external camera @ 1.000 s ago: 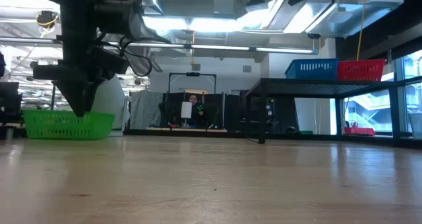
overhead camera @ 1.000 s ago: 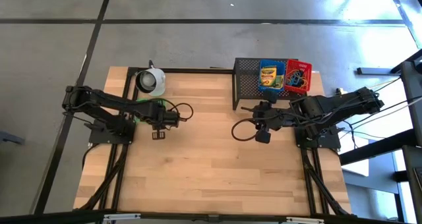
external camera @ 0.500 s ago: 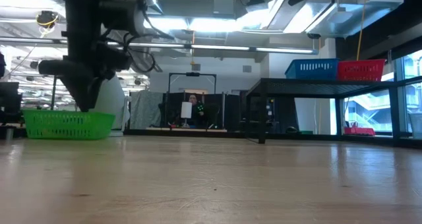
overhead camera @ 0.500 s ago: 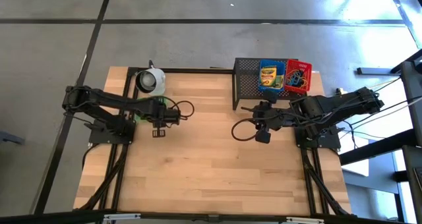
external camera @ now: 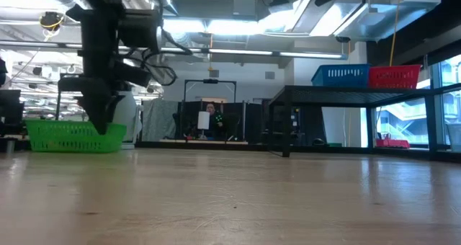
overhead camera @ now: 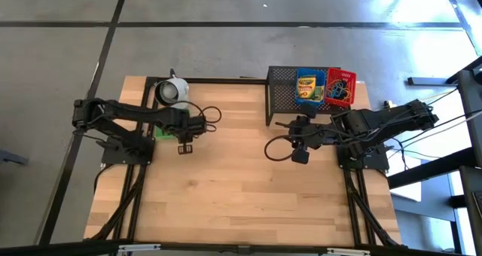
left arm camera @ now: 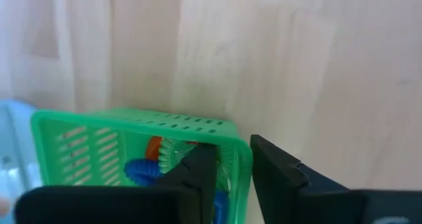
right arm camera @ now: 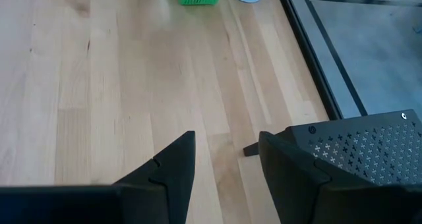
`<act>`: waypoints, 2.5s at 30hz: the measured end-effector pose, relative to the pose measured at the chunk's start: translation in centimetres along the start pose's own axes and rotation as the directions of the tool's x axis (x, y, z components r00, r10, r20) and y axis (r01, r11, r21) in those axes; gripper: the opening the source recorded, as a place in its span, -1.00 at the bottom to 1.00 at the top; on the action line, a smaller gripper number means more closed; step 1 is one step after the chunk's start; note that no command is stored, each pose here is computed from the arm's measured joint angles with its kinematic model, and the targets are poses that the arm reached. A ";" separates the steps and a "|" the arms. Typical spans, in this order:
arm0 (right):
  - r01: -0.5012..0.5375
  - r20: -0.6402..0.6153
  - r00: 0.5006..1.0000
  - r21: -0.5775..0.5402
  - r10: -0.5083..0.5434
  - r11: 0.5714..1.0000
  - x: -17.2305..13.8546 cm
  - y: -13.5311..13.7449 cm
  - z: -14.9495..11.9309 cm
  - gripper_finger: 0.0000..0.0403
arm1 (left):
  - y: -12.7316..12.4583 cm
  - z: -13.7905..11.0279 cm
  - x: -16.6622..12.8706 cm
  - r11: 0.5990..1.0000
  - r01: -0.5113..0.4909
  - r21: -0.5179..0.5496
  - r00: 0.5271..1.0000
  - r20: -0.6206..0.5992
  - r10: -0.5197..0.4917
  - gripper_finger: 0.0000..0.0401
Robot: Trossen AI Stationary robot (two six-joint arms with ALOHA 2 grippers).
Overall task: Pick & Place Office Desk Supplies
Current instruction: Put the green bin containing spring keychains on the shelf
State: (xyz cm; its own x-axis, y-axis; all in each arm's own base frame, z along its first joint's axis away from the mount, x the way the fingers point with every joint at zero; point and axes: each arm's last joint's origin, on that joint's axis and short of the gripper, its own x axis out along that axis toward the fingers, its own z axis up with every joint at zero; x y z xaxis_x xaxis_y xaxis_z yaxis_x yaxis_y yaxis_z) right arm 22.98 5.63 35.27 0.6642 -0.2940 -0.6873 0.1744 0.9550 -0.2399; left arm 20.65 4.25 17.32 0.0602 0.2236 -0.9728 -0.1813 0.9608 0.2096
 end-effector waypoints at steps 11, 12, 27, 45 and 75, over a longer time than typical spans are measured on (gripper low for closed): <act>-0.018 -0.004 1.000 0.045 0.018 0.999 0.0 0.1 0.0 -0.16 | -0.7 1.5 -0.2 0.997 0.063 0.048 0.985 0.155 -0.069 -0.96; -0.019 -0.004 1.000 0.054 0.019 0.998 0.0 0.1 0.0 -0.16 | -1.1 1.8 -0.4 0.996 0.066 0.066 0.978 0.194 -0.078 -0.97; -0.091 0.014 0.996 0.126 0.090 0.988 -1.0 2.4 -0.4 -0.16 | -8.3 10.5 -3.6 0.929 -0.020 0.370 0.793 0.571 -0.210 -0.97; -0.120 -0.052 0.991 0.064 0.124 0.991 0.5 5.9 -0.9 -0.16 | -14.2 15.4 -2.1 0.709 -0.224 0.668 0.830 0.513 -0.221 -0.94; -0.290 -0.224 0.950 -0.370 0.218 0.883 10.3 7.8 0.0 -0.16 | -13.8 5.3 -12.6 0.946 -0.321 0.036 0.797 0.550 0.250 -0.51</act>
State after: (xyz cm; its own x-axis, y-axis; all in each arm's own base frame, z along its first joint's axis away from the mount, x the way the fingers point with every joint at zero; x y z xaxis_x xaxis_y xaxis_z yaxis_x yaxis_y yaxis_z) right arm 31.14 10.08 26.32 0.5064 -0.0799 -0.8586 -0.3074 0.9135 -0.2664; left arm 27.61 -10.92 27.25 0.5424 0.5085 -0.6688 -0.1559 0.8431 0.5146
